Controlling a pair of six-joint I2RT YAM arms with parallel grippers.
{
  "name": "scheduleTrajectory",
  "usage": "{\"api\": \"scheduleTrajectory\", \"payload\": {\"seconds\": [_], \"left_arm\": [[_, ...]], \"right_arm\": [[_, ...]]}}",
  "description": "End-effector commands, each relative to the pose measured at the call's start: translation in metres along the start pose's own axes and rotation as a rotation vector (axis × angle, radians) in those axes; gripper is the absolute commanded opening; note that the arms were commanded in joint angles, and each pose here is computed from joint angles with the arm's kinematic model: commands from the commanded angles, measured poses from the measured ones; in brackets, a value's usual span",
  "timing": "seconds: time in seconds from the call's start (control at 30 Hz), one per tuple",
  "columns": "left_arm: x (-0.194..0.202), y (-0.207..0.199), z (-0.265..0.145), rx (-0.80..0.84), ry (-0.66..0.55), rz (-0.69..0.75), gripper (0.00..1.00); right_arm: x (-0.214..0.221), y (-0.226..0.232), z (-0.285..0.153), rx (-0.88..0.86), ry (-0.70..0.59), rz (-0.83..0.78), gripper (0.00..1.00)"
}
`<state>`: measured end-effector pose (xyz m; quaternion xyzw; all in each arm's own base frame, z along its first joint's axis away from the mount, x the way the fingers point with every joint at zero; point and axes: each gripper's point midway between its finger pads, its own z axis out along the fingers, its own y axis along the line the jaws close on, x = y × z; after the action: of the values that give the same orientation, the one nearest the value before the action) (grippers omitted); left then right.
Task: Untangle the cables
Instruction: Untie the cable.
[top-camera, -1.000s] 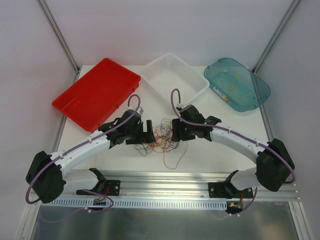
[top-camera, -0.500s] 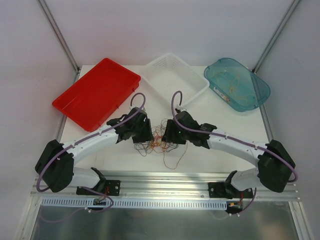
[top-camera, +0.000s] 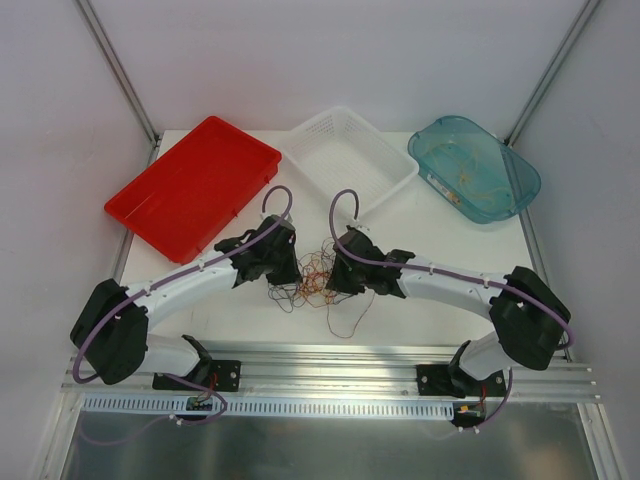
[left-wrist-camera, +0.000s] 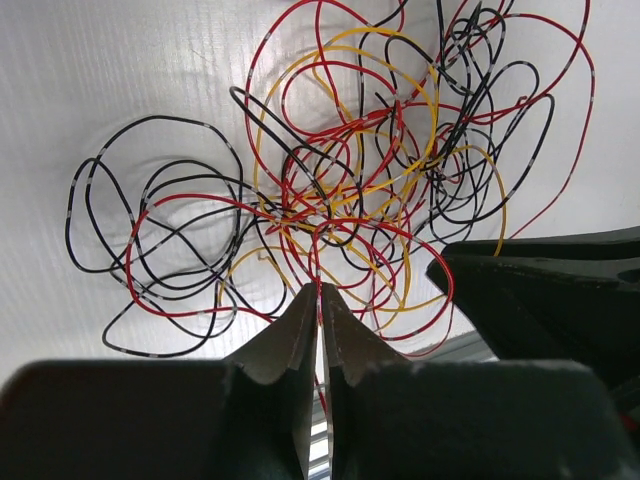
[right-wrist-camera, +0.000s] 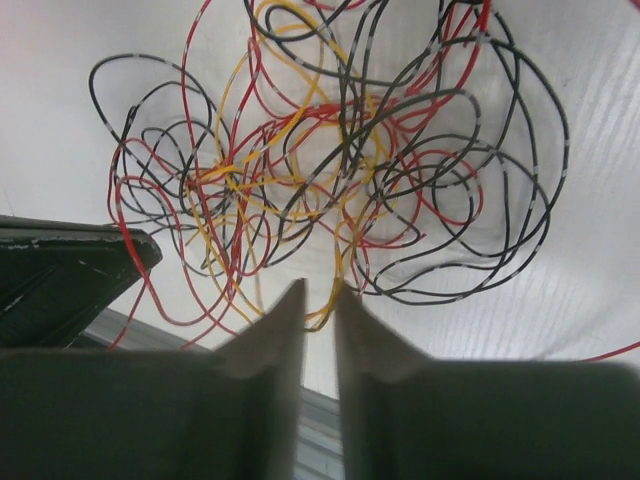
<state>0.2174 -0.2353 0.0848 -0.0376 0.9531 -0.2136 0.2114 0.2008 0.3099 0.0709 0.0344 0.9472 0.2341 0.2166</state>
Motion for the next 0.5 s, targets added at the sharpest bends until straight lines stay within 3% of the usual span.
{"api": "scheduleTrajectory", "payload": {"seconds": [0.0, 0.1, 0.33, 0.47], "left_arm": [[0.004, 0.002, 0.007, -0.014, 0.004, -0.015, 0.04], [0.005, -0.001, 0.008, -0.005, 0.007, -0.022, 0.03], [0.005, -0.003, 0.012, 0.002, 0.015, -0.043, 0.04], [0.004, -0.012, 0.006, 0.044, 0.008, -0.070, 0.13]], "right_arm": [[-0.018, 0.006, -0.009, -0.004, -0.077, 0.010, 0.13], [-0.020, 0.001, -0.015, 0.016, -0.093, 0.003, 0.01], [-0.039, 0.001, -0.049, 0.010, -0.168, -0.076, 0.01], [-0.047, 0.001, -0.059, 0.015, -0.195, -0.134, 0.01]]}}
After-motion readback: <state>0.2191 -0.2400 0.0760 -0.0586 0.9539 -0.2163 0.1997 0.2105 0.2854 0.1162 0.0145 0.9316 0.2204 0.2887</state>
